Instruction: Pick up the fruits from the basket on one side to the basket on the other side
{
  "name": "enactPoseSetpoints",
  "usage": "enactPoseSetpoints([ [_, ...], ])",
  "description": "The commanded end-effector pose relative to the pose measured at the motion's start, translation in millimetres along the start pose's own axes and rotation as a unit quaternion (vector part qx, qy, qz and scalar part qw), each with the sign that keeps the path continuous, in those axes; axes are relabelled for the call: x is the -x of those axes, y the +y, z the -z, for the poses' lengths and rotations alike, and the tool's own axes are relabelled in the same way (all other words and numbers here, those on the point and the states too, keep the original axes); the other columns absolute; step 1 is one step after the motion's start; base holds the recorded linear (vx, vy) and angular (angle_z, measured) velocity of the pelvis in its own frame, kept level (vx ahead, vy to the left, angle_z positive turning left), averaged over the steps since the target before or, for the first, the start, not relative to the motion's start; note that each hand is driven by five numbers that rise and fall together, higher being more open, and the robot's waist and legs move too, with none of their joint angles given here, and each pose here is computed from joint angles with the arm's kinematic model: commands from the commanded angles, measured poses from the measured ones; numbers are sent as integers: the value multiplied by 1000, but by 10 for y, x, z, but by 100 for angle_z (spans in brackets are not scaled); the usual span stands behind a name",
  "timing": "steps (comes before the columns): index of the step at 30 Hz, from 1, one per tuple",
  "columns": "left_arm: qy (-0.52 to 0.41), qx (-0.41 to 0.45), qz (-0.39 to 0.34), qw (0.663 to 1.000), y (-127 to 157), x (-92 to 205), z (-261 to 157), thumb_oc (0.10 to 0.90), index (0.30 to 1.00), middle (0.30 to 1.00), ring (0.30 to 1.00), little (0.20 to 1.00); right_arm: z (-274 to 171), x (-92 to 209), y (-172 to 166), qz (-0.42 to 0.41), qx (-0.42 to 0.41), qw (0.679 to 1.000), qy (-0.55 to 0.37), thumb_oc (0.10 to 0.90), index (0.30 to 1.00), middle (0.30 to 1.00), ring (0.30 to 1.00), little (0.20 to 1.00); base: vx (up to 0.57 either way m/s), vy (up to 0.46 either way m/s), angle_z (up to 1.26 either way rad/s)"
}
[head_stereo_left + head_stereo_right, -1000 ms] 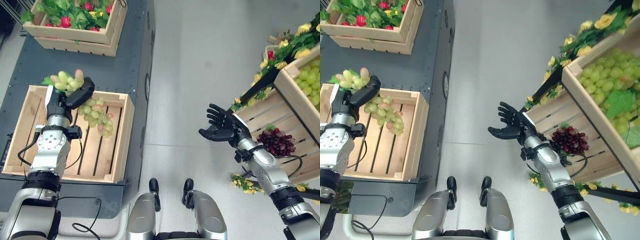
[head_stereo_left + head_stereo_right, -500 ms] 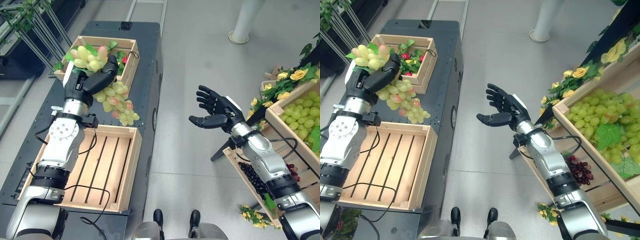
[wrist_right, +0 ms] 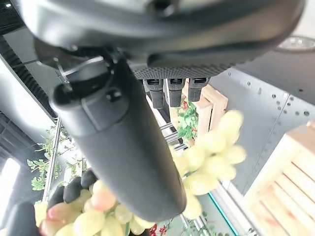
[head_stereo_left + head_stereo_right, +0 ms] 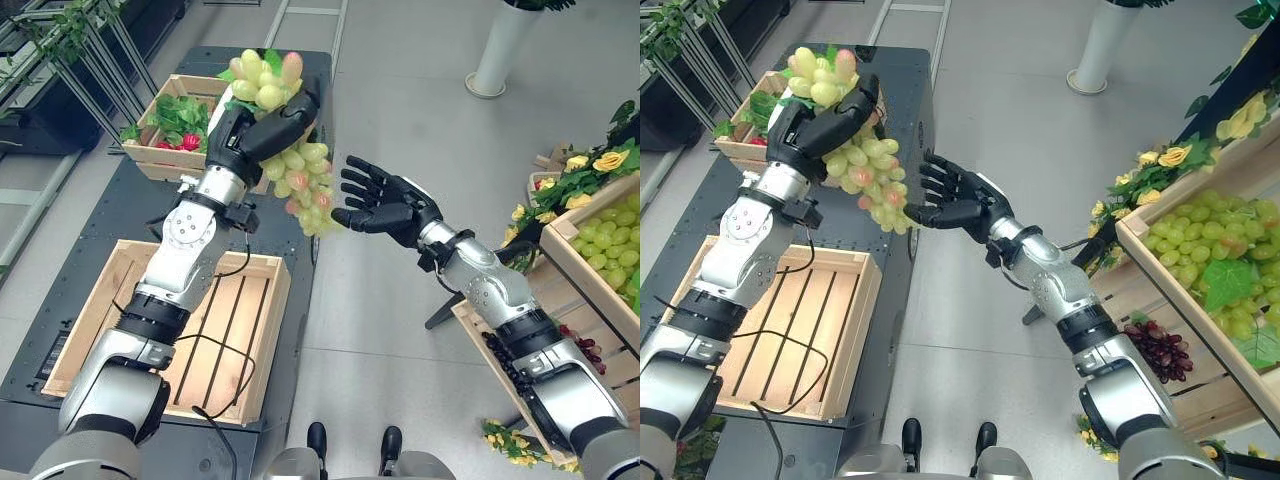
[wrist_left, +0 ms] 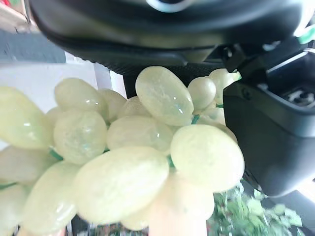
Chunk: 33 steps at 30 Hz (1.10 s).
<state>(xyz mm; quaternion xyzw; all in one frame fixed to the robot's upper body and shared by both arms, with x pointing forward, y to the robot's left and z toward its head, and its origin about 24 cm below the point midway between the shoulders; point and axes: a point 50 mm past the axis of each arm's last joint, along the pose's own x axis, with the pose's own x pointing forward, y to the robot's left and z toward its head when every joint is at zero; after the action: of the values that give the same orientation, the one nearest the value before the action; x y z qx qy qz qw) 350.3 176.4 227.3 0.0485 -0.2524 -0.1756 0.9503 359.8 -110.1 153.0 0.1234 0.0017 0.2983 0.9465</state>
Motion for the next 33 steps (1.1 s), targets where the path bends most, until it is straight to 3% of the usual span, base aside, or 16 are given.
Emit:
enactPoseSetpoints([
  [1,-78,44,17,996,-126,-237,-261,400,300,300,300,300,13,-136,124,-32,-64,997,-22,800,900,900,900,900,0,0,0],
  [20,-65,121,145,980,-754,-411,-205,400,300,300,300,300,-96,-445,511,-49,-136,988,-58,800,900,900,900,900,0,0,0],
  [31,-26,121,125,984,-746,-406,-23,400,300,300,300,300,-305,-444,630,-72,-162,972,-155,800,900,900,900,900,0,0,0],
  [32,-24,120,121,985,-739,-402,-10,400,300,300,300,300,-314,-438,637,-75,-164,970,-162,568,552,552,552,552,0,0,0],
  [33,-21,120,112,986,-717,-400,12,400,300,300,300,300,-327,-430,638,-76,-167,968,-171,400,300,300,300,300,0,0,0],
])
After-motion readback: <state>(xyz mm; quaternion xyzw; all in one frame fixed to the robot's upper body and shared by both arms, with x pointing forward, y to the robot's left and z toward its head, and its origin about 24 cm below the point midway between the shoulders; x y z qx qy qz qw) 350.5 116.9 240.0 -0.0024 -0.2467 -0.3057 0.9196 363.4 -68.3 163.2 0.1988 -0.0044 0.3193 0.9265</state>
